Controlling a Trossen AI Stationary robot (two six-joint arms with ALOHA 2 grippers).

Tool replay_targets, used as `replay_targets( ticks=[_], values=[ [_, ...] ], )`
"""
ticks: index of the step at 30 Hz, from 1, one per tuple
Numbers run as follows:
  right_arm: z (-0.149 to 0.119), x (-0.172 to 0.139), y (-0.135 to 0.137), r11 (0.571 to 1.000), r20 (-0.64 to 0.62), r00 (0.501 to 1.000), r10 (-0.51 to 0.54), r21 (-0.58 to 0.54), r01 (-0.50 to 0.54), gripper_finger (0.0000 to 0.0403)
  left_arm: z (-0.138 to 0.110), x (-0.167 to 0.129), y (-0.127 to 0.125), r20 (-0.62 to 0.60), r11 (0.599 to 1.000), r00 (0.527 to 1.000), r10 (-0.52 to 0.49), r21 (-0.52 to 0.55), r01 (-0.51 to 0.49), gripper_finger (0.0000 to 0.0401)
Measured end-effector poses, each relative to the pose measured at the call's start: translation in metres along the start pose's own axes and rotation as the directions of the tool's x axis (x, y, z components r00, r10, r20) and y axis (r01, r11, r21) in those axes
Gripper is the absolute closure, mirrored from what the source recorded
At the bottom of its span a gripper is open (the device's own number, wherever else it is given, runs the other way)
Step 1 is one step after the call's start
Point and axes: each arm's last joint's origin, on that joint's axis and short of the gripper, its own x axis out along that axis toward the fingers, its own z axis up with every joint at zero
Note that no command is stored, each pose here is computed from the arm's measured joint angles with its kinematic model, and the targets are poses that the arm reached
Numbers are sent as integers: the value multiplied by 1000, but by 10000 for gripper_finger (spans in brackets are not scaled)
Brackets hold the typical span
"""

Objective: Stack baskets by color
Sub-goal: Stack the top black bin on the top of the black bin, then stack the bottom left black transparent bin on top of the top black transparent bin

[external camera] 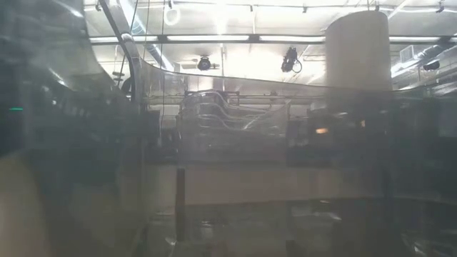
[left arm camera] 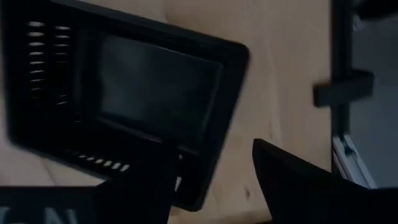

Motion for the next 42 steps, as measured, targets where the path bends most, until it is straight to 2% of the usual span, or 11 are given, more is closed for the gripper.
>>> replay_targets(
  ticks=[7,13,16,19,22,26,30,33,35,39,42],
  values=[
    [1,0,-3,999,7,1000,-15,33,14,195,-4,8,-2,50,975,977,209,-88,-204,234],
    [2,-1,-5,999,10,1000,-20,35,20,195,-13,33,-4,5,962,964,265,-70,-264,269],
    [2,-2,-7,999,13,1000,-26,39,25,195,-20,45,1,-13,941,946,324,-104,-323,280],
    [2,-2,-7,999,12,999,-29,39,29,195,-27,54,6,-30,923,930,367,-113,-368,286],
    [3,-2,-8,999,14,999,-32,25,32,195,-30,62,9,-37,912,927,374,-170,-375,287],
    [4,-3,-12,999,21,999,-45,24,44,195,-33,64,8,-30,905,920,390,-172,-389,287],
    [6,-6,-16,999,28,999,-44,21,44,195,-32,62,7,52,866,873,485,-163,-472,287],
    [6,-7,-17,999,28,999,-35,26,34,195,-28,54,9,25,879,891,452,-179,-441,287],
    [6,-8,-16,999,29,999,-22,35,21,195,-27,43,8,52,892,903,426,-191,-410,287],
    [0,-1,-14,999,-38,999,21,45,-20,195,-22,9,6,231,949,923,309,-145,-281,290],
    [-11,15,-11,999,-133,991,21,34,-17,195,-20,-10,12,327,962,904,274,-115,-249,296]
  ],
)
